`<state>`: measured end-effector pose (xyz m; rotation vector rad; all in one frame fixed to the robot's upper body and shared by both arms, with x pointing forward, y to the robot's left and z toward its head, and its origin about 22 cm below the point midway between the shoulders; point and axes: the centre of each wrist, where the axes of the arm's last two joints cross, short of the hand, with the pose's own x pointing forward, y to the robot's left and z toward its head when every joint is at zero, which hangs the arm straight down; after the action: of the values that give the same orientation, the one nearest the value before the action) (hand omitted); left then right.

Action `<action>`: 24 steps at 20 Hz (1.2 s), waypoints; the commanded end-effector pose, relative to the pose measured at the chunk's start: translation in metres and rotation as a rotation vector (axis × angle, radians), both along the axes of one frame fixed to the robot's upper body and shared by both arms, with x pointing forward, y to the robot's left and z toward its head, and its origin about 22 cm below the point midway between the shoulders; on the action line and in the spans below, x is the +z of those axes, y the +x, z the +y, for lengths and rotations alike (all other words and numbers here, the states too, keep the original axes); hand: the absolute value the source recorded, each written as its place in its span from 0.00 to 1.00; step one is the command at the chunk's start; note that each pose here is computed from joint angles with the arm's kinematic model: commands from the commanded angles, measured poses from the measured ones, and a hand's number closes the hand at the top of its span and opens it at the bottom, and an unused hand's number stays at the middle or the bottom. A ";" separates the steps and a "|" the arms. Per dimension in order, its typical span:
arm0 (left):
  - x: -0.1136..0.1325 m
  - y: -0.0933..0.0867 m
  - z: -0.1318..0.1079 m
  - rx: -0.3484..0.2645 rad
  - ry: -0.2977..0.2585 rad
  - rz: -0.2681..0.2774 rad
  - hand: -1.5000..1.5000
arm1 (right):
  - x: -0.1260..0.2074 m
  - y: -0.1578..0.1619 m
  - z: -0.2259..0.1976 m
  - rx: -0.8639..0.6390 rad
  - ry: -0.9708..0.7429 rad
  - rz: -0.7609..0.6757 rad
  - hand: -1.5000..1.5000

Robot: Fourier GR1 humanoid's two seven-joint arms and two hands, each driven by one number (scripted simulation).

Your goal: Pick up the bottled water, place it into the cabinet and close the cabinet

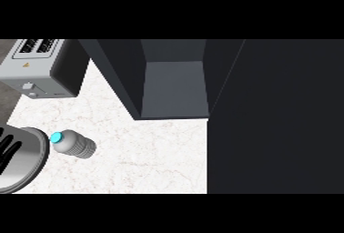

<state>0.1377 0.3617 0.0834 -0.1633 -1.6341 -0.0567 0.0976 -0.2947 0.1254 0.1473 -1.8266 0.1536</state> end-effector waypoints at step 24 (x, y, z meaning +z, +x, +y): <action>-0.133 0.096 0.010 0.060 0.084 0.123 0.00 | 0.031 -0.036 -0.005 0.109 0.101 -0.077 0.00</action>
<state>0.2257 0.3774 -0.0294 -0.0451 -1.5373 -0.0773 0.0775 -0.3131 0.1181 0.1849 -1.8292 0.1704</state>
